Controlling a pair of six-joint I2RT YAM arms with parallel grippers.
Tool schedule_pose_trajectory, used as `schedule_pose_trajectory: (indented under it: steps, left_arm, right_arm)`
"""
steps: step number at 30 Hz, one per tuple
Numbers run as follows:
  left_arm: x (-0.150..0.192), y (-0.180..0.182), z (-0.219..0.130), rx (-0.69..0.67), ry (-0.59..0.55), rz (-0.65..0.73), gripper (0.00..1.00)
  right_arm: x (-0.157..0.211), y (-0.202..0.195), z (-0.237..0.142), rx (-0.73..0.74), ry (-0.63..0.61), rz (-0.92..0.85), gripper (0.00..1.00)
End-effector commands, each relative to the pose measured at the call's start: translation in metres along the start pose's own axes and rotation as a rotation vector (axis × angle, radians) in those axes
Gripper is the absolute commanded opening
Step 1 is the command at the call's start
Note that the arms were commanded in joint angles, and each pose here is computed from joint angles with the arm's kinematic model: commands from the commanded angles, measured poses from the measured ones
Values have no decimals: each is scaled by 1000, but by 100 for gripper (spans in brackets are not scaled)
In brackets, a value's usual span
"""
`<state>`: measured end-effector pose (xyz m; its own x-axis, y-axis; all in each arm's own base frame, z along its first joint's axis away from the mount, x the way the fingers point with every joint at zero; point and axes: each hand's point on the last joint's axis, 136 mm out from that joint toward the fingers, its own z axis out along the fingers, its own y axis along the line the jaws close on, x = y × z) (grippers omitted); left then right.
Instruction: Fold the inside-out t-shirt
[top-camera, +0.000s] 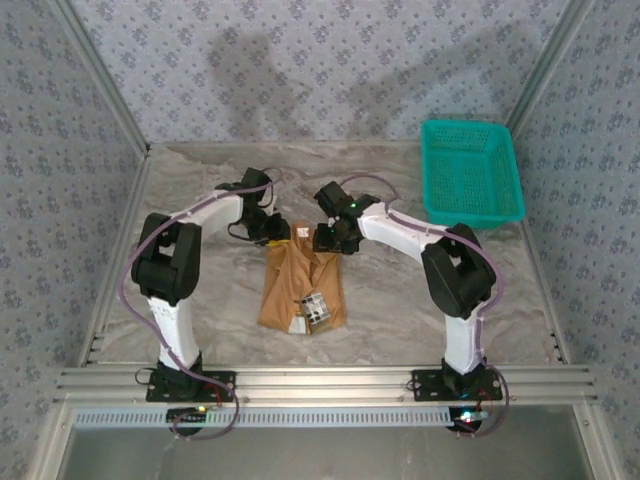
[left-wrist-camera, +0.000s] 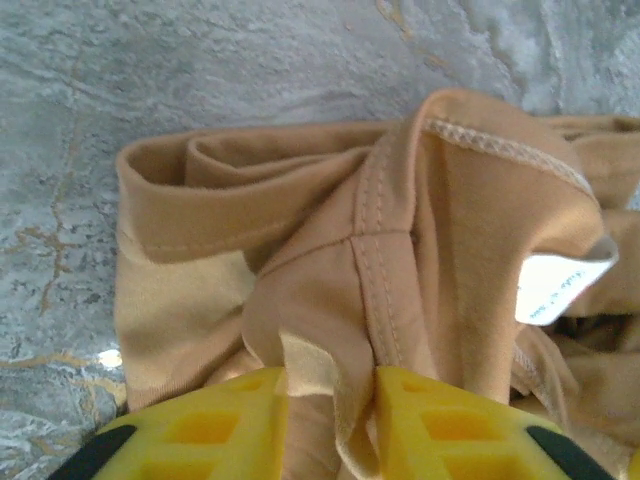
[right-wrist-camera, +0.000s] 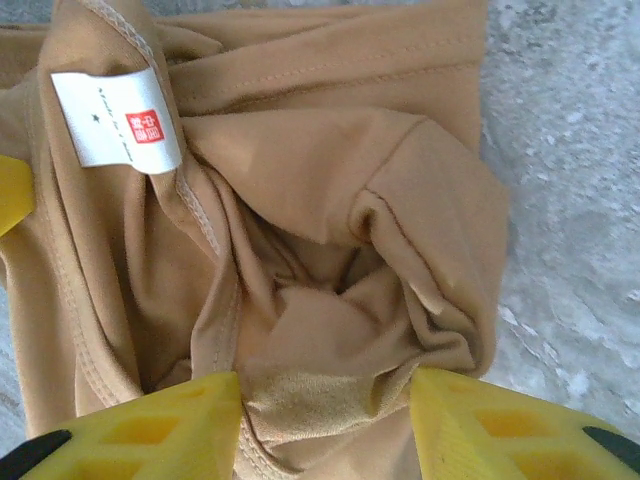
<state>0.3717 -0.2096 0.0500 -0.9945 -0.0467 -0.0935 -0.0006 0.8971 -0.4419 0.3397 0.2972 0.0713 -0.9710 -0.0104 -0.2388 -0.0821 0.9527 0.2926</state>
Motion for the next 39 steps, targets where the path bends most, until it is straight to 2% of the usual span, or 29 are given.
schedule_pose_trajectory:
  steps: [1, 4, 6, 10, 15, 18, 22, 26, 28, 30, 31, 32, 33, 34, 37, 39]
  left_arm:
    - [-10, -5, 0, -11, -16, 4, 21]
    - [-14, -9, -6, -15, -26, 10, 7]
    - [-12, -8, -15, -38, -24, 18, 1]
    - [-12, -7, -47, -107, -69, 57, 0]
    - [-14, 0, -92, -213, -132, 105, 0]
    - [-19, 9, -110, -279, -153, 116, 0]
    - [-25, 12, -118, -315, -163, 120, 0]
    - [-37, 14, -110, -332, -164, 125, 2]
    - [-47, 21, -101, -369, -162, 123, 4]
    - [-61, 34, -91, -427, -162, 101, 12]
    - [-67, 42, -88, -458, -162, 85, 15]
    - [-75, 49, -86, -483, -176, 60, 24]
    - [-82, 54, -86, -502, -194, 39, 31]
    - [-86, 58, -88, -516, -211, 23, 34]
    - [-81, 61, -101, -510, -250, -32, 36]
    - [-60, 56, -105, -444, -229, -57, 33]
  right_arm:
    - [-3, 2, 3, 21, 18, -16, 45]
    - [-9, 3, -1, 37, 11, -55, 22]
    - [-13, 4, -10, 45, 3, -65, 9]
    - [-15, 6, -36, 58, -23, -83, 2]
    - [-18, 6, -69, 54, -46, -76, 1]
    - [-26, 1, -76, 53, -60, -57, 1]
    - [-39, -2, -72, 32, -54, -28, 1]
    - [-55, -5, -51, 22, -22, 2, 2]
    - [-68, -8, -36, 14, -12, 23, 8]
    - [-85, -11, -19, -11, 3, 51, 15]
    - [-93, -11, -13, -28, 11, 65, 22]
    - [-101, -13, -8, -43, 17, 78, 29]
    - [-109, -15, -4, -50, 19, 96, 30]
    - [-113, -18, -3, -47, 24, 105, 31]
    - [-118, -22, -13, -36, 15, 85, 34]
    - [-103, -21, -24, -24, 26, 53, 35]
